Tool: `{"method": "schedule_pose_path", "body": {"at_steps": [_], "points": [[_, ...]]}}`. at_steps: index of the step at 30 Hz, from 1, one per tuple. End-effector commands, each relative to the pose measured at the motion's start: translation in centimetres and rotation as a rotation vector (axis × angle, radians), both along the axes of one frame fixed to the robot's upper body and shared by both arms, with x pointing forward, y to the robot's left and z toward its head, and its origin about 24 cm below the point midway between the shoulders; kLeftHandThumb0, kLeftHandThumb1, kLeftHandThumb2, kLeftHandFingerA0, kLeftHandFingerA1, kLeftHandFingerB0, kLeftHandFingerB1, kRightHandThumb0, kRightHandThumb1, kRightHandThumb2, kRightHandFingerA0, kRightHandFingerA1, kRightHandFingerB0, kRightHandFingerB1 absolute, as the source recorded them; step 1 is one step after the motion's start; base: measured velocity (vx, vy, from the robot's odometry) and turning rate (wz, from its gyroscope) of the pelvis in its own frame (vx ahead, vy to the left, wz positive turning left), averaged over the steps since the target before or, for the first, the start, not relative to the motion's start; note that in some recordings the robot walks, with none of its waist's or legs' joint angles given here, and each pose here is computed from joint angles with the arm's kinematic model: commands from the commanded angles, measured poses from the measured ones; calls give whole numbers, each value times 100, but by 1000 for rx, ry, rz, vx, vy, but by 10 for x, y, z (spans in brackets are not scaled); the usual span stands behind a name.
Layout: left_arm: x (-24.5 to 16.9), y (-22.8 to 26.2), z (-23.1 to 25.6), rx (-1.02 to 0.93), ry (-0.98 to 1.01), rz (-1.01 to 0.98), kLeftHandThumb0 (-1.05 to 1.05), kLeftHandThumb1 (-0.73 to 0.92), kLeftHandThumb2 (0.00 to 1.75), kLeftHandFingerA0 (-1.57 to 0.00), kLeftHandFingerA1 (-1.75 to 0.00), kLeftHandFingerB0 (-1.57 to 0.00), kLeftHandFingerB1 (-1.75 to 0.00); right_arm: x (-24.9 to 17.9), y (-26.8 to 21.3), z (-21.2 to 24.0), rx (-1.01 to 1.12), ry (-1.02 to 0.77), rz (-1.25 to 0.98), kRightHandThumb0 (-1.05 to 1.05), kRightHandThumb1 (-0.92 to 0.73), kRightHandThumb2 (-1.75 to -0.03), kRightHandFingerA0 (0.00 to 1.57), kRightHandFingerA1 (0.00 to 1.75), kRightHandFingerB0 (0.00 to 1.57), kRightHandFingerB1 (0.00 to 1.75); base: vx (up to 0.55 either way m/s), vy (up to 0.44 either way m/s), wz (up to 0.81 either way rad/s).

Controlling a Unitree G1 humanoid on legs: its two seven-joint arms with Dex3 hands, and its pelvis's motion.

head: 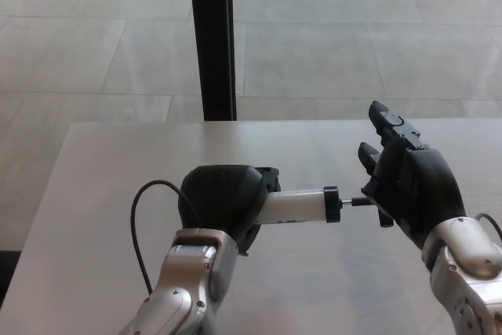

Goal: The robot uses its left hand to lift the air pump kept on the middle of the desk and use the right hand to compress the handle

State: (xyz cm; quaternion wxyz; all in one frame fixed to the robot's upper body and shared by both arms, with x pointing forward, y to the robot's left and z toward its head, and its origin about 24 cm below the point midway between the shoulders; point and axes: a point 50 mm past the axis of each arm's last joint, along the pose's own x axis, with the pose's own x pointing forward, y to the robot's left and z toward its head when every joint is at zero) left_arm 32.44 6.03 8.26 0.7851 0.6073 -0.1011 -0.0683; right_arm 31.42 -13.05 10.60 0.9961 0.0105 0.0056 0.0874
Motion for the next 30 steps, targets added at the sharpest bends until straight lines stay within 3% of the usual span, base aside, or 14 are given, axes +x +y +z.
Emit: {"method": "schedule_pose_path", "body": {"at_steps": [1,6,7,11,13,16,18,21,22,23,25,26,27,30], "points": [[4,-12,11,-40,-7,-5,-26,66,68,-86,-155,-80,-72,-3,6,-2,-22,-17,-2,-97,-92,-136,0,12,0,4,0,0,0],[5,-20,13,-63,-21,17,-32,71,61,-88,-160,-81,-93,-3,7,-3,-47,-17,-6,-99,-92,-136,0,9,0,3,0,0,0],[7,-24,16,-96,-10,16,-28,69,71,-90,-169,-84,-102,-2,8,-2,-51,-24,-19,-96,-92,-135,0,10,0,6,0,0,0],[8,-28,19,-59,-7,-2,-33,67,66,-90,-164,-78,-69,1,6,-2,-58,-28,-35,-97,-92,-134,0,8,0,6,0,0,0],[9,-29,20,-50,-6,-7,-34,68,66,-87,-165,-76,-65,1,5,-1,-54,-27,-39,-96,-92,-133,0,8,0,7,0,0,0],[8,-31,22,-5,-32,-38,-31,67,63,-80,-165,-80,-85,2,4,0,-52,-19,-35,-95,-92,-133,0,8,1,8,0,0,0],[9,-29,22,19,-11,-14,-36,71,66,-81,-159,-75,-68,3,4,0,-45,-13,-31,-98,-92,-132,0,7,2,8,0,0,0],[6,-27,17,13,-7,10,-32,76,62,-84,-159,-78,-77,2,-3,2,-80,-29,-23,-95,-92,-134,0,11,0,9,0,0,0],[4,-24,12,20,6,20,-31,53,97,-111,-129,-76,-81,3,-8,3,-79,-37,-29,-98,-92,-134,0,10,0,7,0,0,0],[1,-18,4,32,32,18,-22,70,77,-82,-168,-81,-94,3,-17,7,-65,-43,-44,-96,-92,-133,0,11,0,6,0,0,0],[-3,-12,-4,44,60,13,-22,70,77,-82,-168,-81,-94,3,-27,11,-67,-49,-55,-96,-92,-133,0,11,0,6,0,0,0],[-5,-8,-10,55,90,24,-20,68,80,-105,-170,-76,-120,3,-33,14,-81,-47,-73,-94,-92,-132,0,10,0,6,0,0,0],[-8,-3,-18,81,124,21,-24,73,80,-85,-172,-78,-124,3,-41,16,-81,-47,-110,-100,-92,-131,0,5,5,5,0,0,0],[-24,13,-51,127,185,4,-21,54,91,-93,-173,-82,-134,4,-73,27,-66,-70,-214,-98,-91,-127,0,7,10,14,0,0,0]]}}
